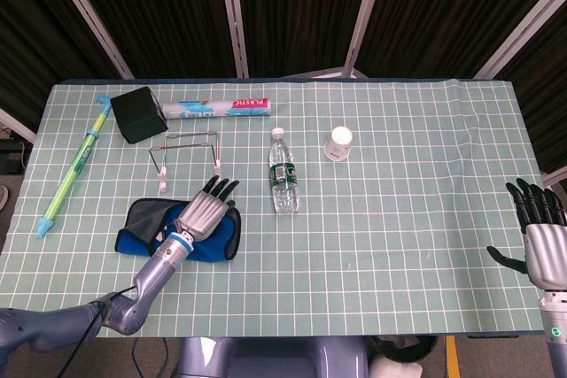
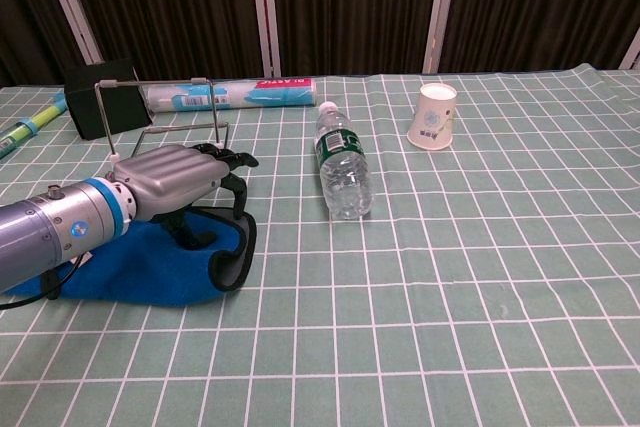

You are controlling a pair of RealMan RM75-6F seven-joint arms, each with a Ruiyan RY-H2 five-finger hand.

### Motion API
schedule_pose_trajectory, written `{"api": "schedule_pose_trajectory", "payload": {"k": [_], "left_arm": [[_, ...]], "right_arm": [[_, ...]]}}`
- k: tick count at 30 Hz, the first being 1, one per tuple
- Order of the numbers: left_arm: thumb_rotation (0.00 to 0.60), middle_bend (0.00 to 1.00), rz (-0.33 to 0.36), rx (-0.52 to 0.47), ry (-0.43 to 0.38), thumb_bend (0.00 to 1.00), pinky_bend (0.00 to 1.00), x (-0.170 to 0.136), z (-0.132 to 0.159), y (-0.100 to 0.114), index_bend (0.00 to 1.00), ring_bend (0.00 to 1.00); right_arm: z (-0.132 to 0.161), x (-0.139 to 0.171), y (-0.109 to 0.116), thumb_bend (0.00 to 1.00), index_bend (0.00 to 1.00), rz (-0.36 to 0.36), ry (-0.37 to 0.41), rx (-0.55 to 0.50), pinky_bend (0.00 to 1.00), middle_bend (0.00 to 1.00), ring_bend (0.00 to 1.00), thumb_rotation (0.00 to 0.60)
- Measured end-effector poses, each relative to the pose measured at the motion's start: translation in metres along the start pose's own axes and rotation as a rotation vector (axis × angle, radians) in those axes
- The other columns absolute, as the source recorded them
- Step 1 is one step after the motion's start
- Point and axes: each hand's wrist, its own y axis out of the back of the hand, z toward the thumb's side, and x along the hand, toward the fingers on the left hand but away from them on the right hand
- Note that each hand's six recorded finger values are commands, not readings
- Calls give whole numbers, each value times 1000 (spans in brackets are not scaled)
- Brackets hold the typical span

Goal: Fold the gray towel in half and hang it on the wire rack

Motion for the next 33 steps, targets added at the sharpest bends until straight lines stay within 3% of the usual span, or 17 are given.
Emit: {"api": "schedule_pose_trajectory", "payload": {"k": [24,33], "left_arm": [[600,0,11,-22,11,459,0,7,0,0,616,0],[600,0,15,-53,49,460,0,13,-8,5,618,0]], "right_arm": [[-2,-1,-2,0,0,8,-8,12,0,0,0,600],[-2,-1,-2,0,0,9,-9,15,0,0,0,600]]}}
